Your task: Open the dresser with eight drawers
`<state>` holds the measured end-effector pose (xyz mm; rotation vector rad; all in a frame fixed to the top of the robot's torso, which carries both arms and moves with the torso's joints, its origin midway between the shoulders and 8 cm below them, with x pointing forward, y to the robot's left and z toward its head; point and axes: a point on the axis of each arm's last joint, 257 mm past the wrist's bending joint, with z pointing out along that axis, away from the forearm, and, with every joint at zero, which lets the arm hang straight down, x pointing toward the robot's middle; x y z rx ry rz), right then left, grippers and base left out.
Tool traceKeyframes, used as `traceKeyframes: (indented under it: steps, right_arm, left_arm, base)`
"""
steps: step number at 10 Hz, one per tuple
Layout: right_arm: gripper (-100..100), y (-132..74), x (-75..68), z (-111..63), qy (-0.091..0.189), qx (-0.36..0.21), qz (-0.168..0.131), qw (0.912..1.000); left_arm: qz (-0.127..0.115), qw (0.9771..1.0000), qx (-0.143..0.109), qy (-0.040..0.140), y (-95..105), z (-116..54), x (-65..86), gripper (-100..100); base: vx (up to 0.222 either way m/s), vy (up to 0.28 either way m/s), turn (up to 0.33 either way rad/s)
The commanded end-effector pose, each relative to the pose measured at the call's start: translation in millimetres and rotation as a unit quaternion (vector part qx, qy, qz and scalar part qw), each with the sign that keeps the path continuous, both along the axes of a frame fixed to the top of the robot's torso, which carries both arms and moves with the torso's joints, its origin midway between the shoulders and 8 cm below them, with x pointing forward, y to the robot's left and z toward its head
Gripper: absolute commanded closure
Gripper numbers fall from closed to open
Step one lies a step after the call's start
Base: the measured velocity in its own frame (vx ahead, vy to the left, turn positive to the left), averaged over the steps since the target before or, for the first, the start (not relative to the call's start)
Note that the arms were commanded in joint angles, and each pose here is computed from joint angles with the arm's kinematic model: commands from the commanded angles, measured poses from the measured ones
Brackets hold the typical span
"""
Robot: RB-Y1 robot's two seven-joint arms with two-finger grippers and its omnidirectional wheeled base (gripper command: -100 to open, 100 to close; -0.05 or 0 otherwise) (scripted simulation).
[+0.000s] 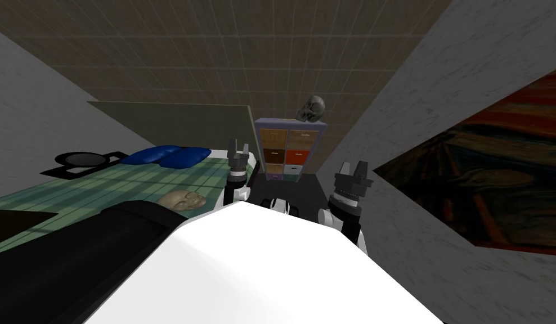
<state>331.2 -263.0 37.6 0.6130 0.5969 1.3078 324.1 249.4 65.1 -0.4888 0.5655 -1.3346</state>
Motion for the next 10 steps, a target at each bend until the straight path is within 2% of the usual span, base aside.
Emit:
traceKeyframes:
  steps: [1, 6, 7, 10]
  right_arm:
    - [0, 0, 0.1, -0.2, 0.0, 0.0, 0.0, 1.0]
    - [0, 0, 0.1, -0.3, 0.0, 0.0, 0.0, 1.0]
    - [0, 0, 0.1, -0.3, 0.0, 0.0, 0.0, 1.0]
    - [0, 0, 0.1, -0.3, 0.0, 0.0, 0.0, 1.0]
  left_arm:
    - [-0.013, 0.9994, 0.027, 0.019, -5.8, -15.1, 9.4, -100]
    - [-0.02, 0.9967, 0.048, 0.062, -4.1, -54.4, 31.9, -100]
    - [-0.02, 0.9967, 0.048, 0.062, -4.1, -54.4, 31.9, -100]
    - [-0.019, 0.9943, 0.051, 0.092, 1.3, -83.4, 46.5, -100]
  base:
    - [0.059, -0.058, 0.004]
    - [0.075, -0.091, 0.003]
    - [0.064, -0.067, 0.004]
    - [0.077, -0.072, 0.002]
